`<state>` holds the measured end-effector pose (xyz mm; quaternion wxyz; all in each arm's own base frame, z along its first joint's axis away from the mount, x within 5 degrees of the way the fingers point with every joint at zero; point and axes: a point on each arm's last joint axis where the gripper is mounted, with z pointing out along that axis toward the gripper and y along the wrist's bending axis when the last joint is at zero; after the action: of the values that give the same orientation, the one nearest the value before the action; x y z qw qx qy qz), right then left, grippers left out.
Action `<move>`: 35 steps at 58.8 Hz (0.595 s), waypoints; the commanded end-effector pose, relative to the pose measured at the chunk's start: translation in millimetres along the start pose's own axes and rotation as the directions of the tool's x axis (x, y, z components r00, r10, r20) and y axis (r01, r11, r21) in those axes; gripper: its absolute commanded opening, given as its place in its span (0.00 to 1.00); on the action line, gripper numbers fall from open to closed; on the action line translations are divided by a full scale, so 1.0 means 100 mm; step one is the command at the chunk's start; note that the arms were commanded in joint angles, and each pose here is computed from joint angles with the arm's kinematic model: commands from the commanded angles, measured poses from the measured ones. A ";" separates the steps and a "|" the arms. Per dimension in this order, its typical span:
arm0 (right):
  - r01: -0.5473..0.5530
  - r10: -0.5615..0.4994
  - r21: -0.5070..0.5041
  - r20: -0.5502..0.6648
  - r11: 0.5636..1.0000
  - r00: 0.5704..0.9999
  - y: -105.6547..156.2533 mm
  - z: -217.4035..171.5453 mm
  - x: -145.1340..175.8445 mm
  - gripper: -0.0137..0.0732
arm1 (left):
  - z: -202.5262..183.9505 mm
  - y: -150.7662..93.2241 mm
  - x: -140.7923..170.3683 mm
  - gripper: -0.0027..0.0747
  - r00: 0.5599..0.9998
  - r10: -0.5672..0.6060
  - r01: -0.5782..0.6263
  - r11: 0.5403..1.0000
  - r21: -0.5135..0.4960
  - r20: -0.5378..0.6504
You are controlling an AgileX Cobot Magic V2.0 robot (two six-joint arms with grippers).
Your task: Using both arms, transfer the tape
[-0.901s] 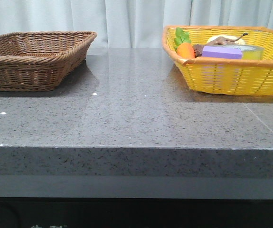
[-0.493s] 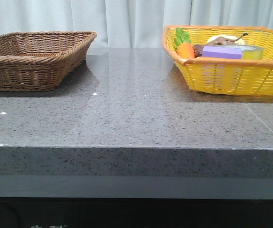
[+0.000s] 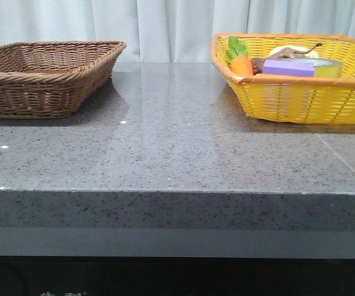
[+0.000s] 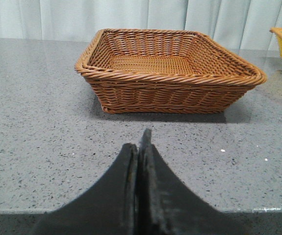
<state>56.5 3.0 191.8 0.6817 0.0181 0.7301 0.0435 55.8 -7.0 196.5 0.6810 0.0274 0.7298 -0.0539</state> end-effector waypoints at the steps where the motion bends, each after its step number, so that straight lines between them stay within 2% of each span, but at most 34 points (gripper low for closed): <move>1: 0.009 -0.011 0.010 0.132 1.000 0.991 0.00 -0.04 -0.17 0.05 | 0.01 0.01 0.04 0.01 0.998 -0.012 0.012 1.000 -0.003 0.061; 21: 0.009 -0.011 0.011 0.154 1.000 0.988 0.00 -0.05 -0.19 0.05 | 0.01 0.01 0.03 0.01 0.997 -0.012 0.012 1.000 -0.004 0.081; 35: 0.006 -0.012 0.018 0.298 1.000 0.954 0.00 -0.10 -0.40 0.05 | -0.02 0.01 -0.13 0.01 0.983 -0.073 0.073 0.997 0.006 0.171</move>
<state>56.5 1.4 202.0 0.7190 0.0233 0.6935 0.0394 56.0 -6.9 201.6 0.7001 0.0134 0.7107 -0.0677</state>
